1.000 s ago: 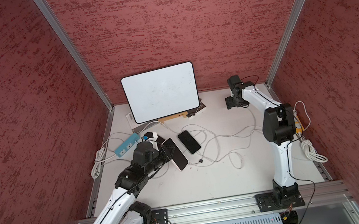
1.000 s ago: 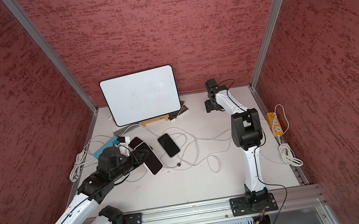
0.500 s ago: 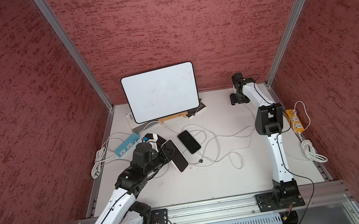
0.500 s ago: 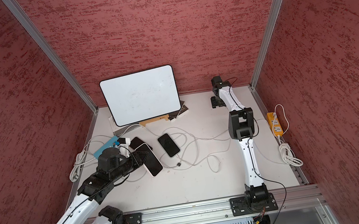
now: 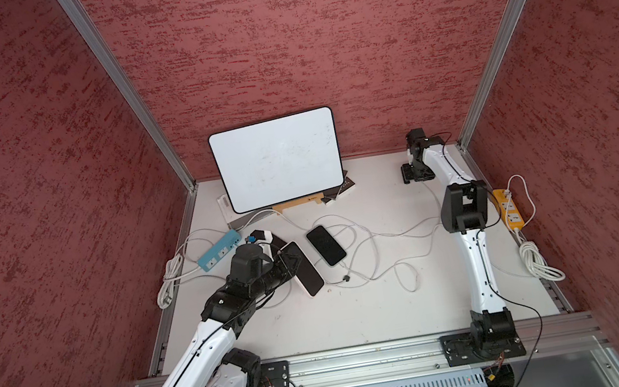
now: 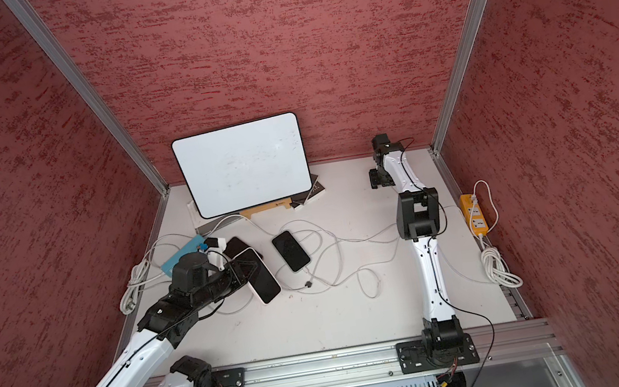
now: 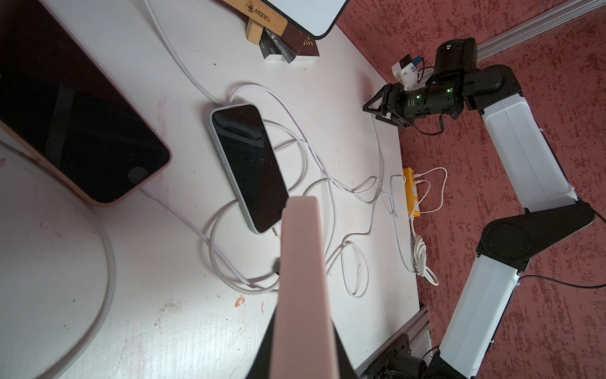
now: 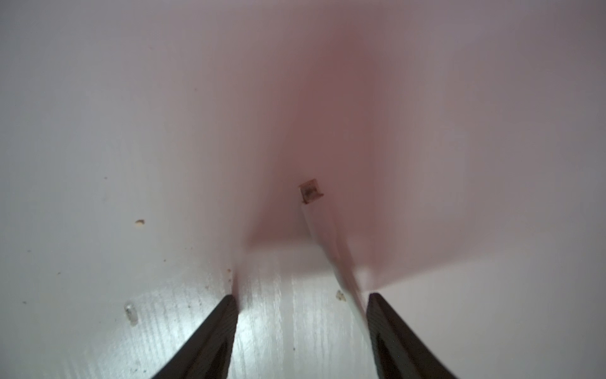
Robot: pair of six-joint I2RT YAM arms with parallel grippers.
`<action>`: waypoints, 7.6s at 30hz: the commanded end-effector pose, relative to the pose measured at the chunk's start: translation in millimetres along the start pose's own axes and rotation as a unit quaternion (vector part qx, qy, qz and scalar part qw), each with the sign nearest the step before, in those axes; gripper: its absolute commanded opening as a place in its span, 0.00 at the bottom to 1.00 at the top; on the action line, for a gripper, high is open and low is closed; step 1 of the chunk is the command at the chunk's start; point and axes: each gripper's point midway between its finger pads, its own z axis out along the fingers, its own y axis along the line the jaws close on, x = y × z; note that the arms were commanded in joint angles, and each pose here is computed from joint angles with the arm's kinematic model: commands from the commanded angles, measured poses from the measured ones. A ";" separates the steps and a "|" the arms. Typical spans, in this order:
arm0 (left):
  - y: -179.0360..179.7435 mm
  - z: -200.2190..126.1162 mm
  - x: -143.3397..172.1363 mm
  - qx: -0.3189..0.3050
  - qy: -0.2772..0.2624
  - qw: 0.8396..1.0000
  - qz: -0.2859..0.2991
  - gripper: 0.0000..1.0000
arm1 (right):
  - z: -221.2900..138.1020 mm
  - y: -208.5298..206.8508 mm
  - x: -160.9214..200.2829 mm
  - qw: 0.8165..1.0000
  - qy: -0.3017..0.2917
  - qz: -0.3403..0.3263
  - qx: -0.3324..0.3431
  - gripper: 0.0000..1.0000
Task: Plug the charging cable into the phone
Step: Pick up the charging cable from the center of the board, then insert the charging cable into the phone, then place the phone at the center of the board.
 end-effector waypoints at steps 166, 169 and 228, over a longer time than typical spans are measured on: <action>-44.5 -21.8 -90.0 0.137 -0.148 0.977 -0.063 0.00 | -341.1 367.0 279.6 0.788 -0.307 -0.389 -0.364 0.00; -43.3 -20.3 -88.5 0.137 -0.145 0.978 -0.064 0.00 | -344.0 372.2 277.0 0.785 -0.311 -0.387 -0.370 0.00; -54.6 -14.6 -81.3 0.169 -0.107 0.980 0.020 0.00 | -318.0 435.7 276.1 0.794 -0.166 -0.398 -0.428 0.94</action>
